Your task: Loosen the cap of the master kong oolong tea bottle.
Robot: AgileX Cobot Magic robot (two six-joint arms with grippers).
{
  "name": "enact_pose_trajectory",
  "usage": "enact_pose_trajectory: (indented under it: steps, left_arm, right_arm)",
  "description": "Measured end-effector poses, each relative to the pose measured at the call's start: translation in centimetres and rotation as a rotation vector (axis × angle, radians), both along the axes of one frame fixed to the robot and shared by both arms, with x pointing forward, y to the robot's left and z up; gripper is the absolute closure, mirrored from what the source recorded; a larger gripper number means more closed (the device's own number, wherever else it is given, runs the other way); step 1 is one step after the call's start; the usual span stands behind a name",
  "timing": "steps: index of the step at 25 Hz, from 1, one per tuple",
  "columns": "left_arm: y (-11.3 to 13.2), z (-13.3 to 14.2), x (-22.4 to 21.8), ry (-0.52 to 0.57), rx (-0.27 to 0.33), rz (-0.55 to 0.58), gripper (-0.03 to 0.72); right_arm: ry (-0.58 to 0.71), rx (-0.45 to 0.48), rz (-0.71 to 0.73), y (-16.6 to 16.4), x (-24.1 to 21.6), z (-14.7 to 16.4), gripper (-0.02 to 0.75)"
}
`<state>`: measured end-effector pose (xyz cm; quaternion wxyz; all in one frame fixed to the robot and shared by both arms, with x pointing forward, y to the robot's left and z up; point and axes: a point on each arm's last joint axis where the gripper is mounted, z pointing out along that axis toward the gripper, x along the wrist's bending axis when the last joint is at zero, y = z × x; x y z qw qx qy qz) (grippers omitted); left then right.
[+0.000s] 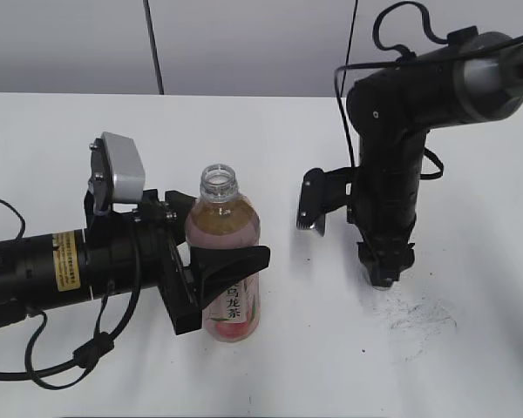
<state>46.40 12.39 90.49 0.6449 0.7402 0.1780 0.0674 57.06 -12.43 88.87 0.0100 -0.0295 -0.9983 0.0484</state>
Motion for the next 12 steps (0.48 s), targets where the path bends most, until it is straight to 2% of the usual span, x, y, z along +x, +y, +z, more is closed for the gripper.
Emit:
enact_pose_trajectory:
  steps: [3, 4, 12]
  left_arm:
    - [0.0, 0.0, 0.0, 0.000, 0.000, 0.000, 0.243]
    - [0.0, 0.0, 0.0, 0.000, 0.000, -0.001, 0.243]
    - [0.0, 0.0, 0.0, -0.001, 0.000, -0.003, 0.221]
  right_arm:
    - [-0.034, 0.005, -0.112, 0.3, 0.7, 0.9, 0.186]
    - [-0.038, 0.006, -0.138, 0.5, 0.9, 1.2, 0.162]
    - [-0.086, 0.028, -0.253, 1.2, 2.3, 3.4, 0.153]
